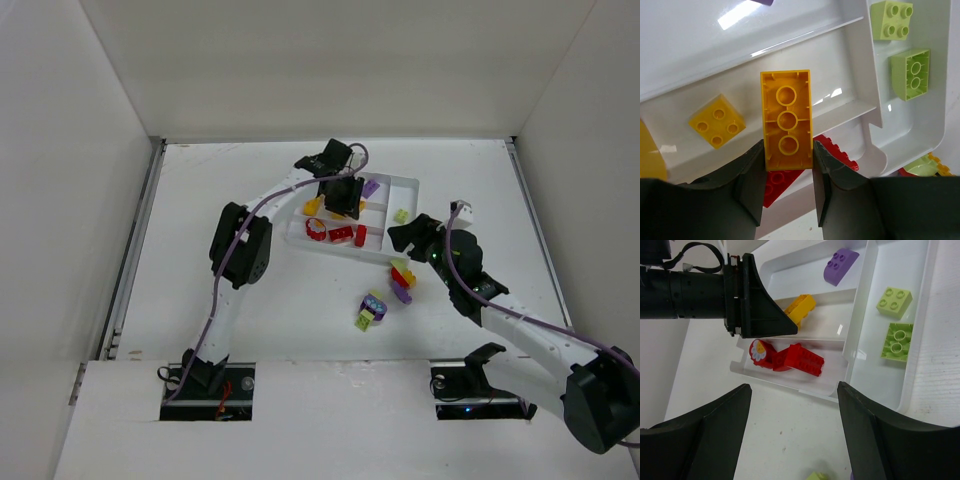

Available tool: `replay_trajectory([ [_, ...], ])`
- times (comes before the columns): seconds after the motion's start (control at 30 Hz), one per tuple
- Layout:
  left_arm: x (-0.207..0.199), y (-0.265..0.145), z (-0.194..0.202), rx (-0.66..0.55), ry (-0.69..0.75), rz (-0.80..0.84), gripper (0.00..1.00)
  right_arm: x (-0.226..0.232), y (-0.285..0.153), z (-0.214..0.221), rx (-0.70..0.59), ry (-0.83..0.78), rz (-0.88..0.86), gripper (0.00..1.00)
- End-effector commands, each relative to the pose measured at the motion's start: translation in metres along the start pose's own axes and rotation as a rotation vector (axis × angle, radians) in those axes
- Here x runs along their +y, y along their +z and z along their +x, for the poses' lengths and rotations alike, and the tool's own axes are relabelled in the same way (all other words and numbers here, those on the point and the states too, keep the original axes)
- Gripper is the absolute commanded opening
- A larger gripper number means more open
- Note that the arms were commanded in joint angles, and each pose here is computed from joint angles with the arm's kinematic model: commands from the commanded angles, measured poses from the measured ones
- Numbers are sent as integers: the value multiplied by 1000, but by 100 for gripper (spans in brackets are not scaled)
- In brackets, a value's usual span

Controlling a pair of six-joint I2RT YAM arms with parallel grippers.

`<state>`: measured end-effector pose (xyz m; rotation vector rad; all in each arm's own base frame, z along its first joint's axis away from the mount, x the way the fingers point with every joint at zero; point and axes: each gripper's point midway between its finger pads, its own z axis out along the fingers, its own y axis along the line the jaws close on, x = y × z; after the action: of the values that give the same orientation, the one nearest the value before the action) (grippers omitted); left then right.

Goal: Sort the legos into containers by color

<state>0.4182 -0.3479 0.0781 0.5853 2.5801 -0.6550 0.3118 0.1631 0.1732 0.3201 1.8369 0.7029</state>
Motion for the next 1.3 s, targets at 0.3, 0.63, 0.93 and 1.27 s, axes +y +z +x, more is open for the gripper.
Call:
replay_trajectory([
  [0.3,-10,-12,-15,-33,50,6,36,12,1,-12,-51,11,-39,76],
  [0.63,-4,-25,-26,-83,67,-41,58,13,0,-13,-53,11,-41,79],
  [0.93,-14,-93,-68,-324,38,-64,60,16,-1,-12,-51,7,-51,78],
  [1.27,-16,-190,-60,-680,-103,-171,62,24,-25,10,7,-33,-14,28],
])
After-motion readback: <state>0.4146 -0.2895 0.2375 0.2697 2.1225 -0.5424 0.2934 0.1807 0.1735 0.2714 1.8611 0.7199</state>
